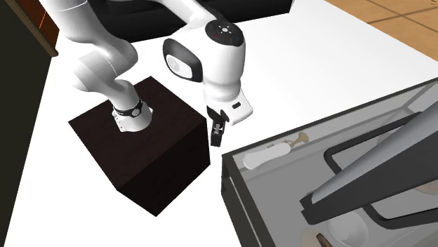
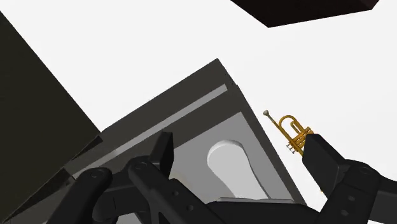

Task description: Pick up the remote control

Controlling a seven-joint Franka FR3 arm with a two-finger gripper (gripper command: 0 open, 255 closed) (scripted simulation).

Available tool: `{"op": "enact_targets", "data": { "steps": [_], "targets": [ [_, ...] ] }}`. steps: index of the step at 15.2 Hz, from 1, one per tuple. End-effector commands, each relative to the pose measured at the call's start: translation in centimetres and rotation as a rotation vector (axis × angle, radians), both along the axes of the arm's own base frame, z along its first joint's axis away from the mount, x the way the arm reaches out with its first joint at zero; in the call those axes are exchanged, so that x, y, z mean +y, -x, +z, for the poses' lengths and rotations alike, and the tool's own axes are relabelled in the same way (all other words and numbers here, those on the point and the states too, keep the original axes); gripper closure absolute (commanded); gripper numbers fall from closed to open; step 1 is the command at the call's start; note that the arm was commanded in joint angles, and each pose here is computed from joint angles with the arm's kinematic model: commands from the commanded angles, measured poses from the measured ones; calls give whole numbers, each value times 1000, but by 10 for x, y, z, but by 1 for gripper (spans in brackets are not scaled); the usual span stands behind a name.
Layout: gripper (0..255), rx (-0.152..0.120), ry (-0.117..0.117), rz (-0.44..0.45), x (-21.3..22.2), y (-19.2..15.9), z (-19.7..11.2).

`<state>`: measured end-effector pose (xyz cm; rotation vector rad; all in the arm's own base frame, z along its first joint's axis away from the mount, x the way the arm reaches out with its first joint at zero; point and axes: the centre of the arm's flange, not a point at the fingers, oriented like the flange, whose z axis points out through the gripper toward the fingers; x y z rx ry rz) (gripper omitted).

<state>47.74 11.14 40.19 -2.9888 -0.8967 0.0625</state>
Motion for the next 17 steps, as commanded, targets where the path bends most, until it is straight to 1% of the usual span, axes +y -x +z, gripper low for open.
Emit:
{"op": "enact_targets", "data": {
  "steps": [1,9,17],
  "targets": [
    [0,-6,1,53,14,-16,-18],
    [0,-27,9,260,74,-72,-84],
    [0,-48,16,466,144,-115,-149]
  ]
}}
